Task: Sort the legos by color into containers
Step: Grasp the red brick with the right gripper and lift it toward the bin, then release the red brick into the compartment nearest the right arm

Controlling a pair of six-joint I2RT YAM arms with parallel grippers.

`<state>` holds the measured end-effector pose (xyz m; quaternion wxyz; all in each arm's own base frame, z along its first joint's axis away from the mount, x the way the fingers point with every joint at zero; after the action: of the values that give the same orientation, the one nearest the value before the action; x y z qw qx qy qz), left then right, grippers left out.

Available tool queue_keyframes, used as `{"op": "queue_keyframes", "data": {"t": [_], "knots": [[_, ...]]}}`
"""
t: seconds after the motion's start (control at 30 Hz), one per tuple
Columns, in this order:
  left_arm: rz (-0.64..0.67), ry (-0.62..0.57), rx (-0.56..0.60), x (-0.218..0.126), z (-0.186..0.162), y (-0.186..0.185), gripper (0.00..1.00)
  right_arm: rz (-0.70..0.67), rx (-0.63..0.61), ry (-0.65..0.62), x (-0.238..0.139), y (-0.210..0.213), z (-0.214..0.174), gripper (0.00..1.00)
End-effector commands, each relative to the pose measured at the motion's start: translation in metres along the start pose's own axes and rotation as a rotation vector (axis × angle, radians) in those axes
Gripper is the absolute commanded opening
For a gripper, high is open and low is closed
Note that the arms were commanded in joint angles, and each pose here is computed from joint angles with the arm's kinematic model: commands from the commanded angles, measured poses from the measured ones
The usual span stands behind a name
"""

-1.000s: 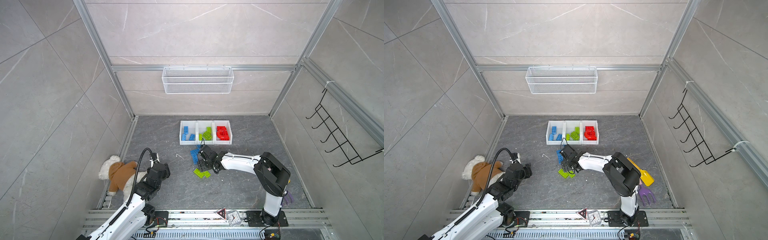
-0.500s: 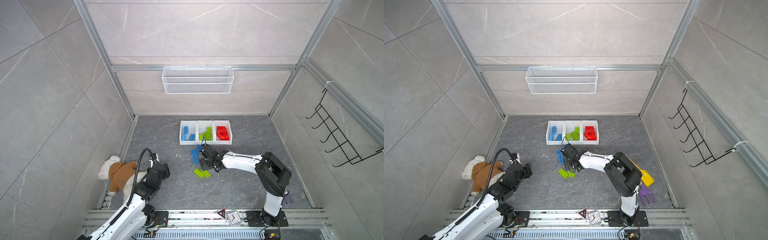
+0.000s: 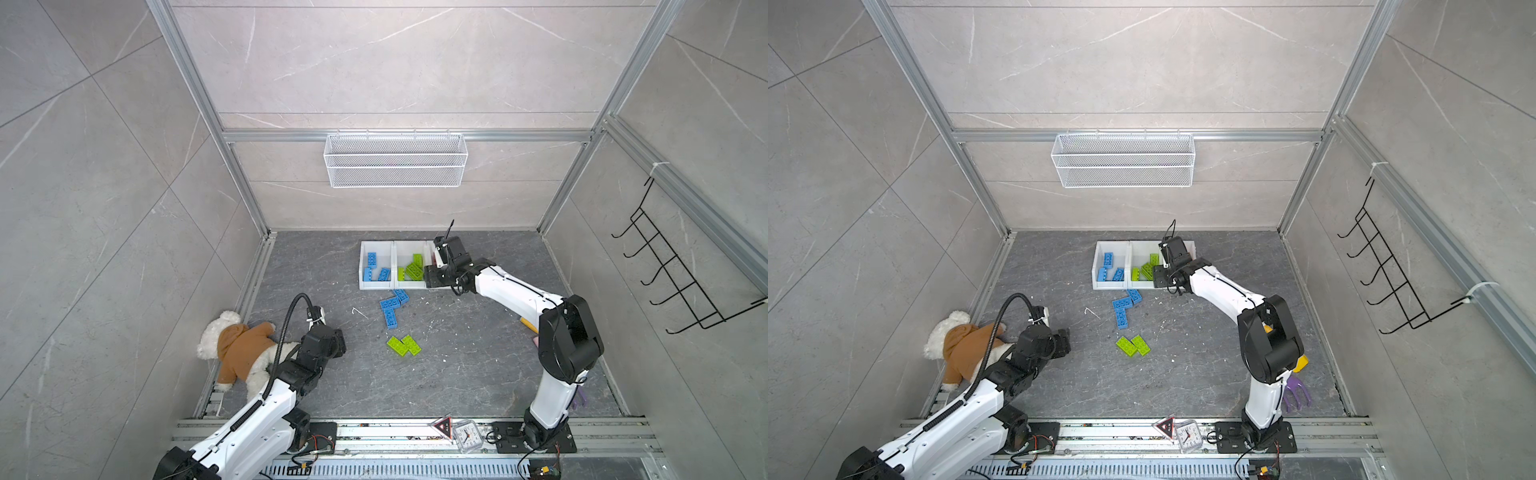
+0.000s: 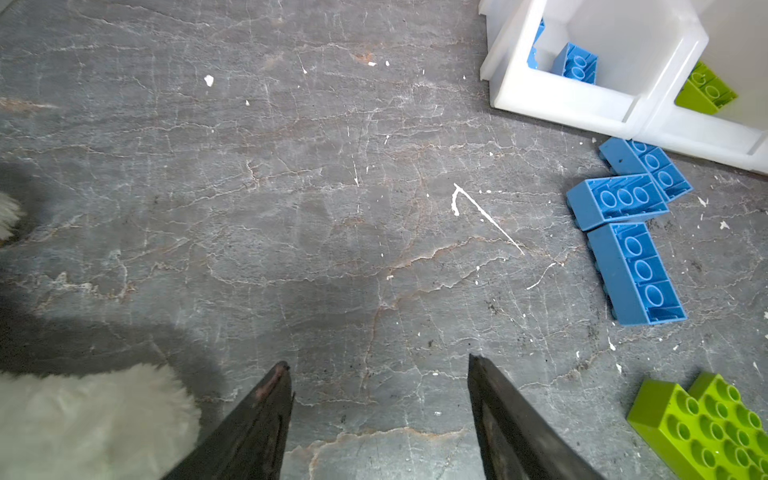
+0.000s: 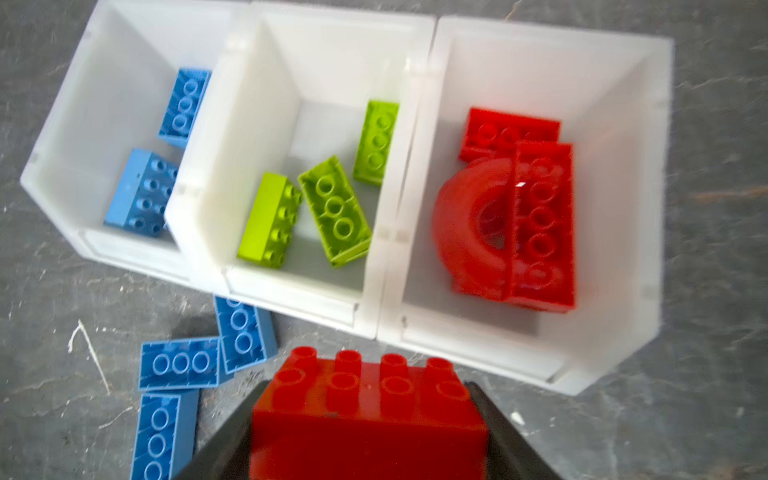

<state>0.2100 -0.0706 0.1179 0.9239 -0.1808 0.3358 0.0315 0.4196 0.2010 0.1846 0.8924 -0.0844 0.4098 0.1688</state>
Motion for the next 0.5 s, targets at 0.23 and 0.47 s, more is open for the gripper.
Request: {"op": "queue_keyframes", "data": {"t": [0.23, 0.47], "knots": [[-0.059, -0.059, -0.004, -0.005, 0.017, -0.011, 0.71, -0.037, 0.04, 0.035, 0.043, -0.054, 0.024, 0.62], [-0.068, -0.058, -0.004, -0.006, 0.016, -0.012, 0.71, -0.052, 0.077, 0.037, 0.058, -0.073, 0.03, 0.79]]}}
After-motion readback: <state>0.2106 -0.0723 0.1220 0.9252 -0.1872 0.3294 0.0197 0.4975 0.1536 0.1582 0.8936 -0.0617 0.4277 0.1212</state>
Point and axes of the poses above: each gripper's point midway between its finger pads, its own x axis out along the fingers, its own y axis along the line the jaws close on, z = x × y, the point moved 6 cm from there along -x, back along the fingers, and after that the axes turned 11 degrees about -x, right-handed, at the moved point
